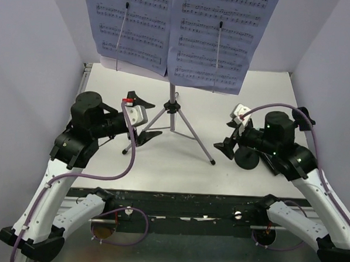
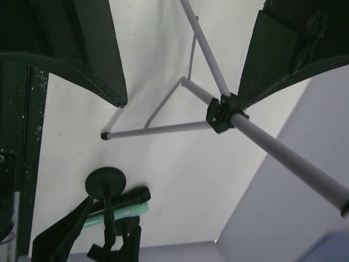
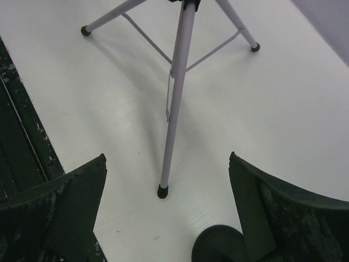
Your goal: Pack up the instrument practice props
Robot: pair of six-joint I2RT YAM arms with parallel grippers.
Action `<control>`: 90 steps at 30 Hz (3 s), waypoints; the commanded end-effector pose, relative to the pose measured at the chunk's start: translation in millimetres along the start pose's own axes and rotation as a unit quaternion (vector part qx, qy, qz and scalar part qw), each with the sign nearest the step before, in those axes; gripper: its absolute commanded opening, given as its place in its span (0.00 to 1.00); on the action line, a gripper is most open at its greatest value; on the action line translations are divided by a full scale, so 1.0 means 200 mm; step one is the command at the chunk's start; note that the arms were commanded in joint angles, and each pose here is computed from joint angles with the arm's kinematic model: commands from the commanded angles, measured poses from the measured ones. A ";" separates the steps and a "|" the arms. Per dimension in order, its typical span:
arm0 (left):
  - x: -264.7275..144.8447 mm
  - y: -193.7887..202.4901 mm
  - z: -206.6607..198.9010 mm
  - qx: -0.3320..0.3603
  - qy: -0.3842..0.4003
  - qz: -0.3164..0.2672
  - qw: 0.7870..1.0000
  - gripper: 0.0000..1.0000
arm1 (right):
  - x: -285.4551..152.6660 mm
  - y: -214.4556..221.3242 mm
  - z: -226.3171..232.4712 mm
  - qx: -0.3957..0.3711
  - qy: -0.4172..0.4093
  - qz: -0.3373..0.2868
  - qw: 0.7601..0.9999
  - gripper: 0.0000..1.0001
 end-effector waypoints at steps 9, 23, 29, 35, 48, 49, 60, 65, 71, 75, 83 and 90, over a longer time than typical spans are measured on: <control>0.01 -0.65 -0.08 0.024 0.111 -0.105 0.988 0.86 | -0.56 -0.27 -0.07 0.025 0.125 0.001 0.992 0.96; 0.22 -0.96 -0.11 0.025 0.154 -0.164 0.974 0.94 | -0.89 -1.05 -0.30 -0.047 0.195 -0.152 0.968 0.95; 0.35 -1.03 -0.03 -0.016 0.128 -0.184 0.975 0.96 | -0.86 -1.30 -0.40 -0.050 0.186 -0.224 0.955 0.89; 0.42 -1.07 0.06 -0.047 0.087 -0.196 0.976 0.98 | -0.75 -1.40 -0.41 0.005 0.119 -0.257 0.959 0.82; 0.50 -1.13 0.07 -0.063 0.114 -0.217 0.967 0.98 | -0.63 -1.49 -0.55 0.014 0.121 -0.314 0.942 0.84; 0.51 -1.14 0.07 -0.063 0.119 -0.219 0.966 0.98 | -0.63 -1.50 -0.56 0.010 0.123 -0.318 0.940 0.84; 0.57 -1.16 0.06 -0.069 0.147 -0.225 0.961 0.96 | -0.68 -1.49 -0.56 -0.033 0.154 -0.330 0.931 0.79; 0.58 -1.18 0.05 -0.066 0.153 -0.229 0.959 0.94 | -0.75 -1.48 -0.57 -0.051 0.203 -0.342 0.916 0.78; 0.57 -1.19 0.04 -0.060 0.163 -0.232 0.957 0.93 | -0.71 -1.45 -0.65 -0.053 0.233 -0.333 0.912 0.86; 0.58 -1.19 0.04 -0.058 0.167 -0.232 0.956 0.92 | -0.65 -1.47 -0.68 -0.059 0.216 -0.335 0.915 0.88; 0.59 -1.20 0.05 -0.053 0.164 -0.234 0.957 0.91 | -0.65 -1.53 -0.63 -0.079 0.182 -0.356 0.913 0.84; 0.59 -1.19 0.06 -0.053 0.159 -0.233 0.958 0.91 | -0.70 -1.54 -0.54 -0.099 0.154 -0.370 0.911 0.75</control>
Point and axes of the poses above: each gripper's point midway between its finger pads, its own x axis out along the fingers, its own z axis along the line the jaws close on, y = z × x, the point moved 3 cm from there along -x, back along the fingers, and after that the axes turned 7 degrees about -x, right-handed, at the moved point
